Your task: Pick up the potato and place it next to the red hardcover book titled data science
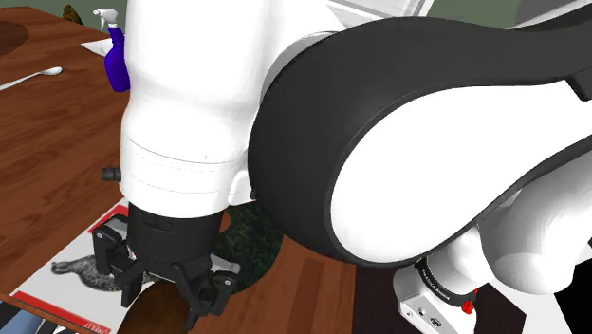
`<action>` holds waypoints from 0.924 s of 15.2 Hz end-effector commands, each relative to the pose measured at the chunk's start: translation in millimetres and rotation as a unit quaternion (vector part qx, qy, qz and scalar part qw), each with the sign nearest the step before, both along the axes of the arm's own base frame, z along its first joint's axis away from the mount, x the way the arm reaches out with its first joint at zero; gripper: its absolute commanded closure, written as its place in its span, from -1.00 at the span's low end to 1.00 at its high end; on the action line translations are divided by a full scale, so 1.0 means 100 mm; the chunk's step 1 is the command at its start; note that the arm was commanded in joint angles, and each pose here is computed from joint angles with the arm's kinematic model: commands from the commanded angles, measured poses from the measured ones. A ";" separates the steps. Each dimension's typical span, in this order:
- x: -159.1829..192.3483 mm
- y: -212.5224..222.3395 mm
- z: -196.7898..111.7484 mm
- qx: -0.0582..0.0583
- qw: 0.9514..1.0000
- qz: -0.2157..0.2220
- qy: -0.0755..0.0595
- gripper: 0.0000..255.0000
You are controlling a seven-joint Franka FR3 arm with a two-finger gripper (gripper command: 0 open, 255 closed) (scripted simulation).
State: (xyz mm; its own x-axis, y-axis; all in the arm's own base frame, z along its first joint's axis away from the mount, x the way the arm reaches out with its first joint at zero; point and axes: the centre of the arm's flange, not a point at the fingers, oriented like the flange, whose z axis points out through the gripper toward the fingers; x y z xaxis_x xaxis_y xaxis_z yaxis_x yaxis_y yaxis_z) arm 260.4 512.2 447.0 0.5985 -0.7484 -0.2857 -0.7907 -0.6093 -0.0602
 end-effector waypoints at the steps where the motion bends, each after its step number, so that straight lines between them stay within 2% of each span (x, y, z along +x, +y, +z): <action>1: 0.00 0.01 -0.10 0.000 1.000 0.000 0.000 1.00; 14: 0.00 0.01 -0.79 0.000 1.000 0.000 0.000 1.00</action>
